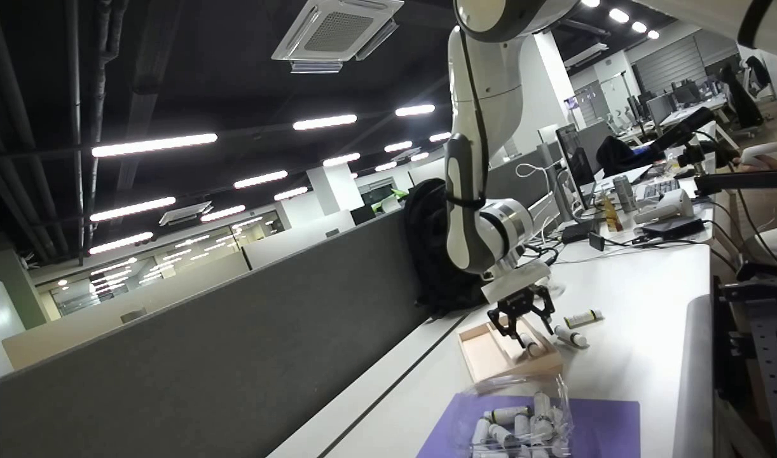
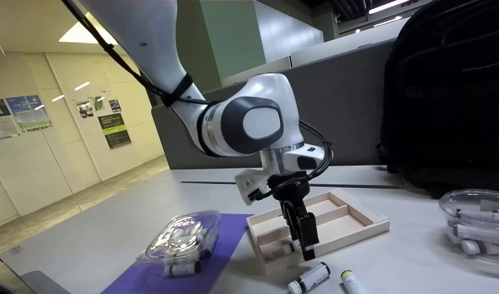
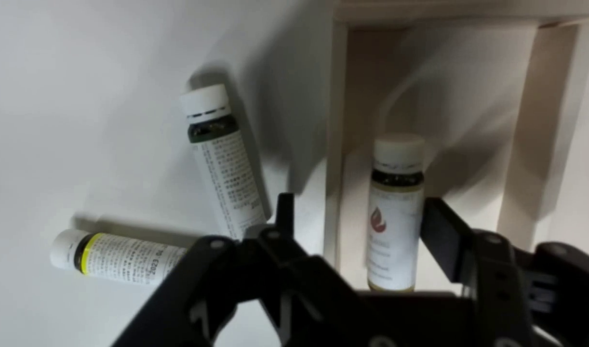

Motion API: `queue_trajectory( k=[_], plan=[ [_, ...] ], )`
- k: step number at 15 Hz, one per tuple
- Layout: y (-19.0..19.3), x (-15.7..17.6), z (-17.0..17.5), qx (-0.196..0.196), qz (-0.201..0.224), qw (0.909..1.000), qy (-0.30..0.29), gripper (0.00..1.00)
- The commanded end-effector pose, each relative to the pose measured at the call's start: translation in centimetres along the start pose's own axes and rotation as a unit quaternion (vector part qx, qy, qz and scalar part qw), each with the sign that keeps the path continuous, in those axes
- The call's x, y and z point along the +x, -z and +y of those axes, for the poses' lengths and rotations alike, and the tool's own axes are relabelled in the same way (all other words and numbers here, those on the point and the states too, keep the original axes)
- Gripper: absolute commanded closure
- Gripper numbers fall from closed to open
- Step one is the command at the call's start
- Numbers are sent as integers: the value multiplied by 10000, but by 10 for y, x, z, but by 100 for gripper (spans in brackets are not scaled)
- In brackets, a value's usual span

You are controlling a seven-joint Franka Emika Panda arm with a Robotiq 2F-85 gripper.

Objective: Take the bottle out of the tray and put it on the counter

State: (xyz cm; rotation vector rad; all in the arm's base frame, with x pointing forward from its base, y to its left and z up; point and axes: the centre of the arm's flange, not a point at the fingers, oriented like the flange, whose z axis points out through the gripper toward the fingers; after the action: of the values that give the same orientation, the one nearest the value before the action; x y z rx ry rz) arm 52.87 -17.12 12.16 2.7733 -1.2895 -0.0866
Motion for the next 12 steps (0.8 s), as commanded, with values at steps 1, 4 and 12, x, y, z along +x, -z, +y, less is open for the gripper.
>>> queue_trajectory(
  k=[1, 4, 12],
  plan=[
    [6, 7, -6, -27, -104, 9999, -72, 1],
    [10, 13, -13, -3, -59, 10000, -58, 0],
    [14, 21, -36, 81, 100, 9999, 1, 30]
  ],
)
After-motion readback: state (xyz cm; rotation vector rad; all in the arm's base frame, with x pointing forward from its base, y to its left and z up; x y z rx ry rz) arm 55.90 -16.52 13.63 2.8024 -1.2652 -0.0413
